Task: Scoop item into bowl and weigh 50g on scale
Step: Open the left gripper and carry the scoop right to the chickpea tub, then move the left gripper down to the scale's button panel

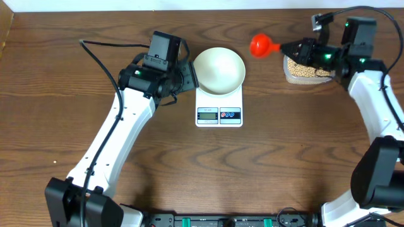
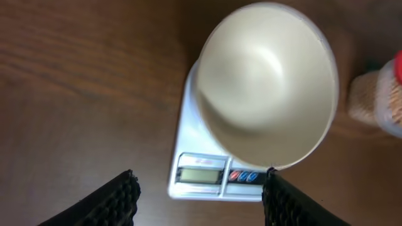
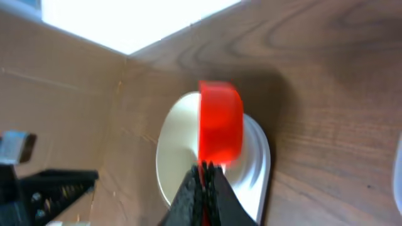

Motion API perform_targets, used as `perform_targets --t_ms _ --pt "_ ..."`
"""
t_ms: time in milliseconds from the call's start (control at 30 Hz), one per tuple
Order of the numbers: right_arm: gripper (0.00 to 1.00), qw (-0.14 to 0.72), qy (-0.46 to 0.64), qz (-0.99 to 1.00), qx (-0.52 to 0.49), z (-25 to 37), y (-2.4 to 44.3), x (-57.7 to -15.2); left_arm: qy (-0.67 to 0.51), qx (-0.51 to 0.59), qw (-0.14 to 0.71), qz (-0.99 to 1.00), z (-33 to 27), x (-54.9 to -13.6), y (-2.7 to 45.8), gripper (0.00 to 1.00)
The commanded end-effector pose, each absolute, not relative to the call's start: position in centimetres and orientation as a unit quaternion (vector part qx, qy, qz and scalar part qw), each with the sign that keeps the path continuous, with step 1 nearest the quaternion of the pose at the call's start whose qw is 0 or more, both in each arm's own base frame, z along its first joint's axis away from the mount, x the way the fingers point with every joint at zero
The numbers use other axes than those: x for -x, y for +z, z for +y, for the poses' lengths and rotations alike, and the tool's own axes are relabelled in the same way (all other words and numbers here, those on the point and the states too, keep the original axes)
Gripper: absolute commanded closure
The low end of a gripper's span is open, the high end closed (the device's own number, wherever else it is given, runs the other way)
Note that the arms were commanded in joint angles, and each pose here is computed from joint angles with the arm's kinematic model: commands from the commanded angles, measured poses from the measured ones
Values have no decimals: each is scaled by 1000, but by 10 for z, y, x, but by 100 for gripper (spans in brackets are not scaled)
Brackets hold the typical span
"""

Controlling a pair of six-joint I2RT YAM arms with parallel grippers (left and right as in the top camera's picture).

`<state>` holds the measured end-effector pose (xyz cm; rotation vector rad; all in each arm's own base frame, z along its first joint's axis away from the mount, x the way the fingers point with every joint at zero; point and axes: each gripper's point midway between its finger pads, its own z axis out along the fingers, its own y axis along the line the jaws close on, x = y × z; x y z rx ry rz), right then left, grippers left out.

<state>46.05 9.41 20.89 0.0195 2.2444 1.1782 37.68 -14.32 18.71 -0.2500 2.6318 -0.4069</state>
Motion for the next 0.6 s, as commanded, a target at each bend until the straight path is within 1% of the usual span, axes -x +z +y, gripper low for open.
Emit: perform_targets --t_ms 0,33,67,100,167,200,233,267,300,333,433,567 --pt "99 339 422 840 28 77 241 -464 -136 81 226 961 -140 -373 186 35" --pt "99 339 419 842 25 73 245 -464 -135 80 219 963 -140 -370 185 35" --pt "99 339 418 843 19 68 248 -464 -133 80 215 964 -139 -368 183 44" --pt "99 339 417 843 14 64 250 -464 -133 79 214 965 -140 -367 182 49" --pt "99 344 411 844 1 49 257 -465 -130 74 203 968 -143 -361 176 64" --pt "99 345 410 844 -3 46 258 -466 -128 70 198 969 -145 -358 172 68" --pt "99 344 404 848 -19 34 256 -465 -125 59 185 973 -152 -350 164 78" --pt "99 342 400 850 -26 29 254 -465 -124 53 178 975 -156 -345 158 81" --pt "99 340 396 852 -34 24 252 -464 -122 47 173 976 -158 -341 155 89" --pt "99 337 386 858 -45 16 247 -462 -120 36 163 979 -165 -333 148 92" --pt "99 328 386 860 -57 8 244 -458 -119 1 151 981 -185 -316 131 92" --pt "99 320 399 858 -44 16 244 -453 -131 -7 171 977 -195 -322 132 93"
